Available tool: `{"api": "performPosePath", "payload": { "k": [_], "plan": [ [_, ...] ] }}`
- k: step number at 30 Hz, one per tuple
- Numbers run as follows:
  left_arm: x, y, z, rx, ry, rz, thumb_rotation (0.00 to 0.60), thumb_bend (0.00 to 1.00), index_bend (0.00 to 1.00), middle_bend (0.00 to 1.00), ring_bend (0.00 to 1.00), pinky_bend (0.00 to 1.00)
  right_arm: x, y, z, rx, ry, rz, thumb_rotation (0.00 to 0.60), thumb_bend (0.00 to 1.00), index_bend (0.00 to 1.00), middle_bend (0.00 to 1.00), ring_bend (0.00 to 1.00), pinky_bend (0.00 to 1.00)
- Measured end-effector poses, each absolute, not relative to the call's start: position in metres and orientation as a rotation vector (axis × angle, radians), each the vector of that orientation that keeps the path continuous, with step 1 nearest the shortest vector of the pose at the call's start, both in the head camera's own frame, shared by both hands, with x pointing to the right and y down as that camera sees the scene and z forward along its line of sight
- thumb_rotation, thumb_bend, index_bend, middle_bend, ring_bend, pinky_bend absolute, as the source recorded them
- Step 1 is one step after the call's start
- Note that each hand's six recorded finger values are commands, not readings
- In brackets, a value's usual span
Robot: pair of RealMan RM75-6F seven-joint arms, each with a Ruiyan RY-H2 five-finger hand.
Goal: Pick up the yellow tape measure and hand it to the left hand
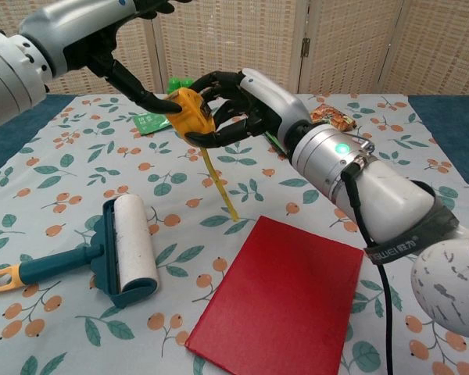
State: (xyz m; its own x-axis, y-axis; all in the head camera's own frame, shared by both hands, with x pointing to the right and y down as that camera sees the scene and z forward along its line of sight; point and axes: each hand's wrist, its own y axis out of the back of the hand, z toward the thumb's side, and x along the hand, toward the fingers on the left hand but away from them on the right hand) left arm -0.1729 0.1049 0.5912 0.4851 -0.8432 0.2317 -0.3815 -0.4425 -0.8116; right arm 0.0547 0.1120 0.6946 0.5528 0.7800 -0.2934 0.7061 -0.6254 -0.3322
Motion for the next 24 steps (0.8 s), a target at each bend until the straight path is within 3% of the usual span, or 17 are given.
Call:
{"api": "performPosePath", "payload": {
  "k": [16,24],
  "plan": [
    [-0.1661,0.0989,0.5982,-2.022,1.022,-0.855,0.600,0.19,0.03,0.07,0.06,0.04,0.0573,0.1125,0.6976,-2.605,-1.253,0.635,0.600,0.45,0.60,0.44,0.49,0.26],
    [-0.1671,0.0983,0.6020,-2.018,1.022,-0.863,0.600,0.26,0.03,0.07,0.07,0.03,0.0575,0.1119,0.6995,-2.605,-1.254,0.641,0.600,0.45,0.60,0.44,0.49,0.26]
  ]
}}
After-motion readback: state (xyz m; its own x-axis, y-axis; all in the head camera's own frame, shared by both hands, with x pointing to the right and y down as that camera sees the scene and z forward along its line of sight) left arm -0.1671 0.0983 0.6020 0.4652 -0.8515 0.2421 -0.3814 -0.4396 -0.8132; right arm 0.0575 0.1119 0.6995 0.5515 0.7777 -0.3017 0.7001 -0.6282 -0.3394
